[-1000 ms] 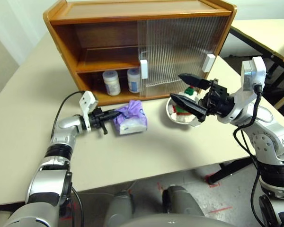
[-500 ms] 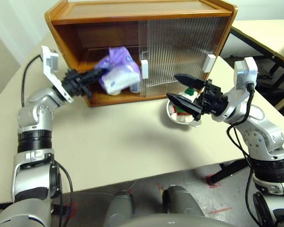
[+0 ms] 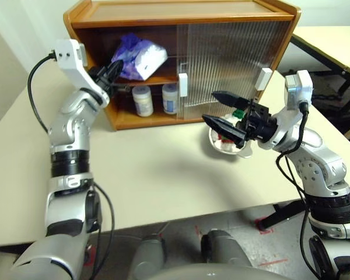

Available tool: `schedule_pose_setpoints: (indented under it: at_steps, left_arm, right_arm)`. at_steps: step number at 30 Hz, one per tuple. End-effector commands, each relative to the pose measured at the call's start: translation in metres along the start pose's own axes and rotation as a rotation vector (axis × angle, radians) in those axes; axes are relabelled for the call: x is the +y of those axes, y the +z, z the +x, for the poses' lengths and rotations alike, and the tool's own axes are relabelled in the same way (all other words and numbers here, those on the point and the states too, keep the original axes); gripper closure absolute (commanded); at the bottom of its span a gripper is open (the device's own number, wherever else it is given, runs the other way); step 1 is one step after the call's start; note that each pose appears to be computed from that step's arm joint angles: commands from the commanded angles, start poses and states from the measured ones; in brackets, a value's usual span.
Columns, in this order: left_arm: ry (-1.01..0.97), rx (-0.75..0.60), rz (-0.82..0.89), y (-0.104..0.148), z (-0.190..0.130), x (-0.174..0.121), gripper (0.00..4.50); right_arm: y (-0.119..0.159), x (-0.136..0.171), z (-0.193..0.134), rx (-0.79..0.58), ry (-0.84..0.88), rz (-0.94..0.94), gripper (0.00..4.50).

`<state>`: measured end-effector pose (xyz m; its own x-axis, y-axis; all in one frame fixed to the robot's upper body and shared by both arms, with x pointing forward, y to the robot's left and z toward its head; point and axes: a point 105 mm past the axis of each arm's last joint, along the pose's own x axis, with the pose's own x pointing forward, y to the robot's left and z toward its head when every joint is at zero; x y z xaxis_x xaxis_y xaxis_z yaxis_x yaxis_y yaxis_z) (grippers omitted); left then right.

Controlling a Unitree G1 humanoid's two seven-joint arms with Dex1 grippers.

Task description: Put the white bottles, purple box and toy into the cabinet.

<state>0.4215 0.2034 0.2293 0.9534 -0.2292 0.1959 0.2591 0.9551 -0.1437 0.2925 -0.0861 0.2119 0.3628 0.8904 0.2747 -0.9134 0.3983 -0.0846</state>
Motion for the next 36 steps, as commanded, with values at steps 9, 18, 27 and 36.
schedule_pose_setpoints:
  at_steps: [9, 18, 27, 36]
  left_arm:
    - [0.268, -0.076, -0.076, -0.009, 0.02, -0.042, 4.47]
    - [0.413, -0.059, -0.002, -0.017, 0.017, -0.033, 4.47]
    - [0.424, -0.052, 0.026, -0.018, 0.015, -0.032, 4.23]
    - [0.429, -0.053, 0.078, -0.015, 0.014, -0.032, 1.0]
  right_arm:
    - [0.005, 0.002, -0.002, -0.017, -0.023, -0.02, 0.0]
    - [0.004, 0.001, -0.004, -0.015, -0.036, -0.021, 0.0]
    - [0.001, 0.002, -0.006, -0.014, -0.035, -0.019, 0.0]
    - [0.0, 0.004, -0.006, -0.009, -0.029, -0.015, 0.0]
